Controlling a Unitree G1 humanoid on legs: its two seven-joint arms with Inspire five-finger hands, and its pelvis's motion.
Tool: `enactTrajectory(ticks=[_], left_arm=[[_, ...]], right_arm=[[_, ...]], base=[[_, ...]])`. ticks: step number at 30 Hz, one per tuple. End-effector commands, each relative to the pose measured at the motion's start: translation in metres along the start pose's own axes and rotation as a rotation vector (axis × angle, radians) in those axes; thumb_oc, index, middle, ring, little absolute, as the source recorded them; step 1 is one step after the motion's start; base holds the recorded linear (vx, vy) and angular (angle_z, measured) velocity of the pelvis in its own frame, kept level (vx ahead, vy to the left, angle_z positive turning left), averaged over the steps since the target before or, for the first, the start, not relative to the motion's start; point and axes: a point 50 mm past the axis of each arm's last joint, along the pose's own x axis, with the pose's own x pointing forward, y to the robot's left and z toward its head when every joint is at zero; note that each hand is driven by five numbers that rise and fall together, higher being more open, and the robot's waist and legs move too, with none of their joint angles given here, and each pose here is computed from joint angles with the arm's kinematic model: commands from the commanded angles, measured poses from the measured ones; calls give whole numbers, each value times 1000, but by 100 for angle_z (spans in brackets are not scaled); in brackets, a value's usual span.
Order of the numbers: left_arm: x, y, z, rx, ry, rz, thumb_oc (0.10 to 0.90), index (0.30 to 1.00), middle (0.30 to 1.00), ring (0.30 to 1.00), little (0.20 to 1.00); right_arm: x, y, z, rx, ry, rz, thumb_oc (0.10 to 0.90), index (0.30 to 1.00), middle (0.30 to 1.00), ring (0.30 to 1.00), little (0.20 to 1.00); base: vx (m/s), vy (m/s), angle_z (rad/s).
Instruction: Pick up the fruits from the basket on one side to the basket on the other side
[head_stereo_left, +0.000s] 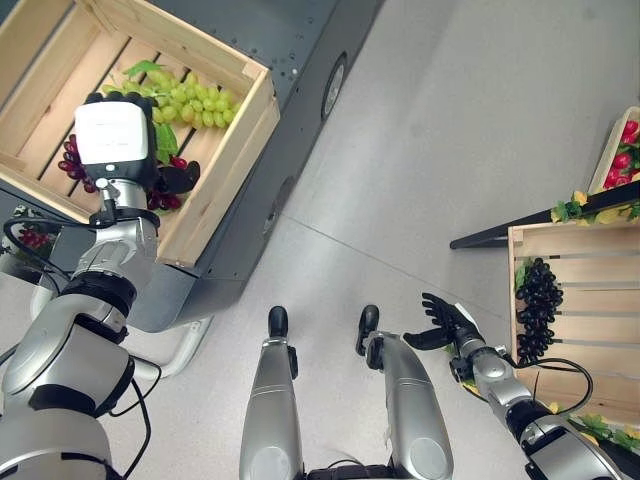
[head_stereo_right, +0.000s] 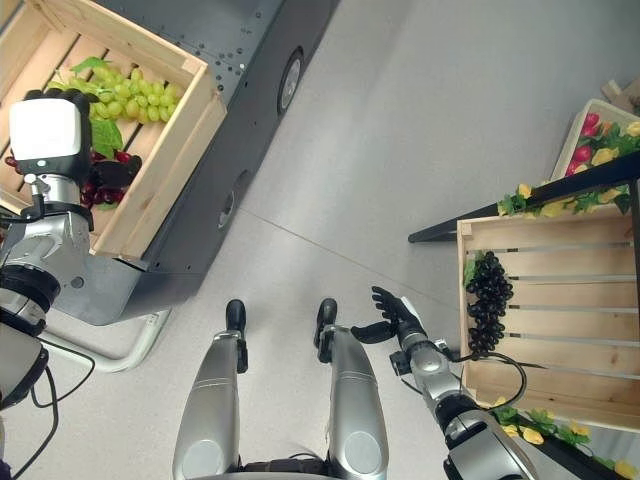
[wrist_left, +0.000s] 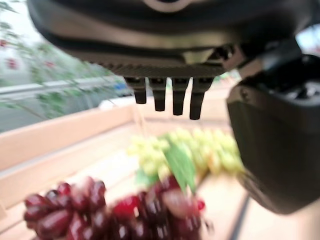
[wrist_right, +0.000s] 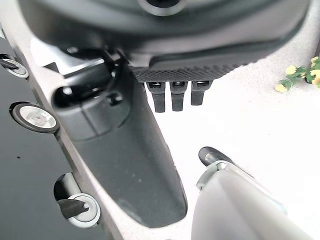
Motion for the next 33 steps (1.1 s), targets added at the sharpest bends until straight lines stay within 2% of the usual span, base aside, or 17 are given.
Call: enactTrajectory(ticks=[1,9,17,20,26,33], left_arm=[[27,51,-22,89,40,91,800,900,900,900,900],[31,49,-22,236,10,-95,800,900,900,900,900],[32,50,-37,360,114,-244,800,900,900,900,900],[28,45,-49,388,211,-353,800,900,900,900,900],[20,36,-60,316,394,-465,800,900,900,900,900],[12,21,-63,191,466,-523,800,900,900,900,900]], right_arm=[[-4,-39,9,-21,-45,-83,800,900,900,900,900],[-3,-45,15,-33,-52,-87,800,900,900,900,900],[-2,-40,19,-18,-83,-73,800,900,900,900,900],[-1,-39,21,-22,-81,-68,800,900,900,900,900],[1,-34,23,-11,-85,-63,800,900,900,900,900],[3,-26,27,7,-99,-54,800,900,900,900,900]], base=[[-16,39,0],[-9,20,0],[-2,-4,0],[0,0,0],[3,-10,0],[5,-29,3]])
